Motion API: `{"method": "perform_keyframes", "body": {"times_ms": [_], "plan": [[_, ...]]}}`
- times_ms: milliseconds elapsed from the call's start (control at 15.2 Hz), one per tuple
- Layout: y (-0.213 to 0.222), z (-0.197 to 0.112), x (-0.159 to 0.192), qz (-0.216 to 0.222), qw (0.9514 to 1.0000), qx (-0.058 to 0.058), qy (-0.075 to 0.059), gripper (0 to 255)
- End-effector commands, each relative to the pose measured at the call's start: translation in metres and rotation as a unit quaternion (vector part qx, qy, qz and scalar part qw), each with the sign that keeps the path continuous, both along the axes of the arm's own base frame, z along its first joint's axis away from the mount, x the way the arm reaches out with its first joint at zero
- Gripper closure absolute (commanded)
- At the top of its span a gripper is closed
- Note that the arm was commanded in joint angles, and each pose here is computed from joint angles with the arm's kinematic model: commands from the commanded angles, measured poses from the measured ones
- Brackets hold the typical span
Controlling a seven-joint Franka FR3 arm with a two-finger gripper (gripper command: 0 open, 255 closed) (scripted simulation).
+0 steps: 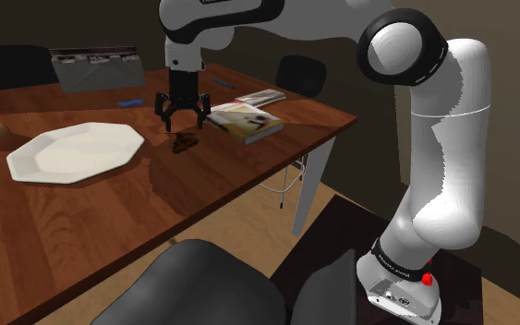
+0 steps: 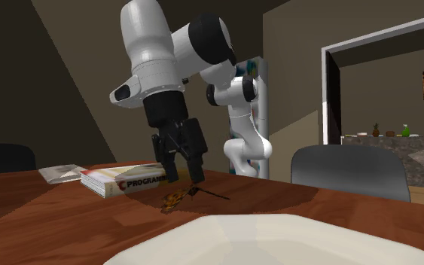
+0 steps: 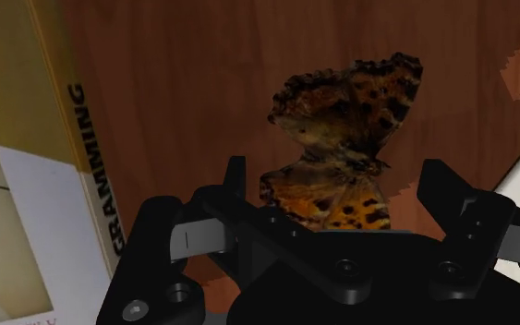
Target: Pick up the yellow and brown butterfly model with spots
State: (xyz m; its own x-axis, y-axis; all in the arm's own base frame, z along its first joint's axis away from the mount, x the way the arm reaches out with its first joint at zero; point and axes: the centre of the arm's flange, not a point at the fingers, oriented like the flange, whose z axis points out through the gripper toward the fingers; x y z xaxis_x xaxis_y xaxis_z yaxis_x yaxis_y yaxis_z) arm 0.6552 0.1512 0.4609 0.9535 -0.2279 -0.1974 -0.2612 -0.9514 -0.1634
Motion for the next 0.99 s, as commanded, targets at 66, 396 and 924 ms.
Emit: {"method": "perform_keyframes", "body": {"times_ms": [66, 396, 924], "plan": [[0.0001, -0.0134, -0.0005, 0.000, 1.0000, 0.000, 0.000, 0], [-0.0001, -0.0135, -0.0006, 0.000, 1.0000, 0.000, 0.000, 255], [0.0001, -0.0081, -0.0004, 0.000, 1.0000, 0.000, 0.000, 255]]}}
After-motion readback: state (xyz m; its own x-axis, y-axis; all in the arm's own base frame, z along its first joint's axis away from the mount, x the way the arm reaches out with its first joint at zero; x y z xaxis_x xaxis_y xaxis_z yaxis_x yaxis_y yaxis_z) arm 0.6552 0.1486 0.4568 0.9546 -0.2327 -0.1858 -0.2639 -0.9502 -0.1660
